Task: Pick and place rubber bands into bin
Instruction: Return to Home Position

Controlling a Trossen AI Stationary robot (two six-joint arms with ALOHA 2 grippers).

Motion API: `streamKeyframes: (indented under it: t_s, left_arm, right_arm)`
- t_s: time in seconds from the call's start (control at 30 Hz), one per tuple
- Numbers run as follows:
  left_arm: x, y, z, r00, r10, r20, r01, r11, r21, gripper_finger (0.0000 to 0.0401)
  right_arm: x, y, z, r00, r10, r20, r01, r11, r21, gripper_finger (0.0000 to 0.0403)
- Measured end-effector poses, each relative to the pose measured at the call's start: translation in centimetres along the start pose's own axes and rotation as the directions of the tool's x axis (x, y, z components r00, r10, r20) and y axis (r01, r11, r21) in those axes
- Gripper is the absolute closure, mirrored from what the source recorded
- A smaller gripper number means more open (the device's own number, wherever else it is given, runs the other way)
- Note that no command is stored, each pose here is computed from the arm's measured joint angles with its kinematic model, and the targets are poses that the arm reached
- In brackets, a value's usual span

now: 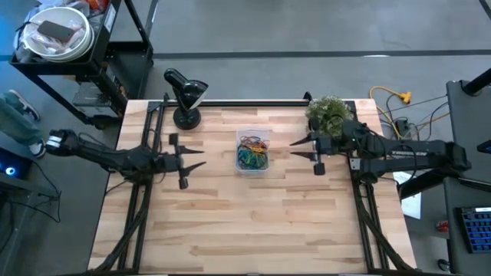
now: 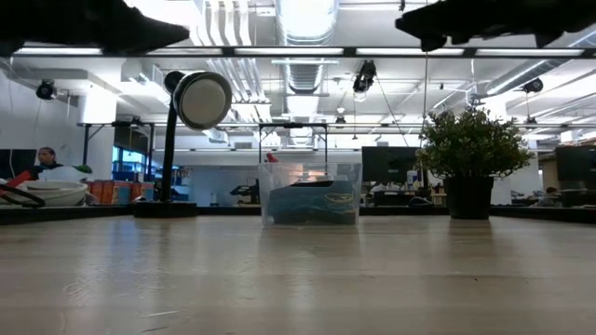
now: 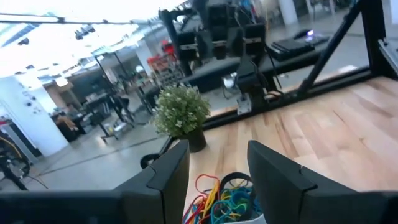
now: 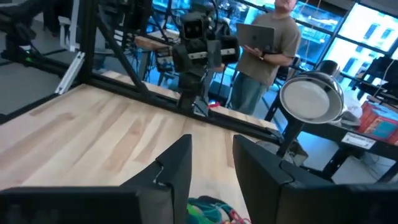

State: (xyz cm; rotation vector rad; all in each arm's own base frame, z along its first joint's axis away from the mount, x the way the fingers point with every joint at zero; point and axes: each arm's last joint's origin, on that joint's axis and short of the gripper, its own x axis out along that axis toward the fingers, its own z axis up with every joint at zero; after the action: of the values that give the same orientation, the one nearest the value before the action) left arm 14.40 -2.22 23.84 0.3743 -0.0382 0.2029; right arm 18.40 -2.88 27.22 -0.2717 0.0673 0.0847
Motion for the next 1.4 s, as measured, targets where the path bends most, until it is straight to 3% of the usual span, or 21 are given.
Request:
streamKeyframes:
  t_s: [0.27, 0.43, 0.67, 0.8, 0.97, 1.2, 1.4]
  left_arm:
    - [-1.8, 0.6, -2.1, 0.995, 0.021, 0.099, -0.018, 0.999, -0.028, 0.0253]
    - [-2.3, 0.7, -3.5, 0.995, 0.027, 0.096, -0.024, 0.999, -0.027, 0.0253]
    - [-3.5, 0.7, -4.8, 0.989, 0.049, 0.140, -0.044, 0.998, -0.042, 0.0253]
    - [-4.0, 0.8, -5.1, 0.988, 0.063, 0.143, -0.056, 0.997, -0.049, 0.0253]
    - [-4.8, 1.0, -5.2, 0.986, 0.067, 0.153, -0.058, 0.996, -0.066, 0.0253]
    - [-4.7, 0.9, -5.5, 0.990, 0.089, 0.109, -0.082, 0.994, -0.067, 0.0253]
    - [-4.8, 1.0, -5.5, 0.988, 0.108, 0.106, -0.100, 0.992, -0.073, 0.0253]
  right_arm:
    - [-1.1, 1.4, -1.1, 0.996, 0.019, 0.087, -0.016, 0.999, -0.029, 0.0293]
    - [-1.2, 1.7, -1.9, 0.988, 0.001, 0.152, 0.006, 0.999, -0.045, 0.0297]
    - [-1.5, 2.2, -3.6, 0.990, -0.008, 0.140, 0.009, 1.000, -0.012, 0.0299]
    - [-2.2, 2.6, -4.2, 0.989, -0.015, 0.150, 0.015, 1.000, -0.002, 0.0303]
    - [-4.1, 2.9, -4.7, 0.973, -0.107, 0.206, 0.105, 0.994, 0.020, 0.0302]
    - [-6.0, 4.0, -6.4, 0.952, -0.122, 0.280, 0.102, 0.991, 0.085, 0.0304]
    - [-6.3, 4.9, -7.7, 0.952, -0.141, 0.271, 0.112, 0.987, 0.119, 0.0307]
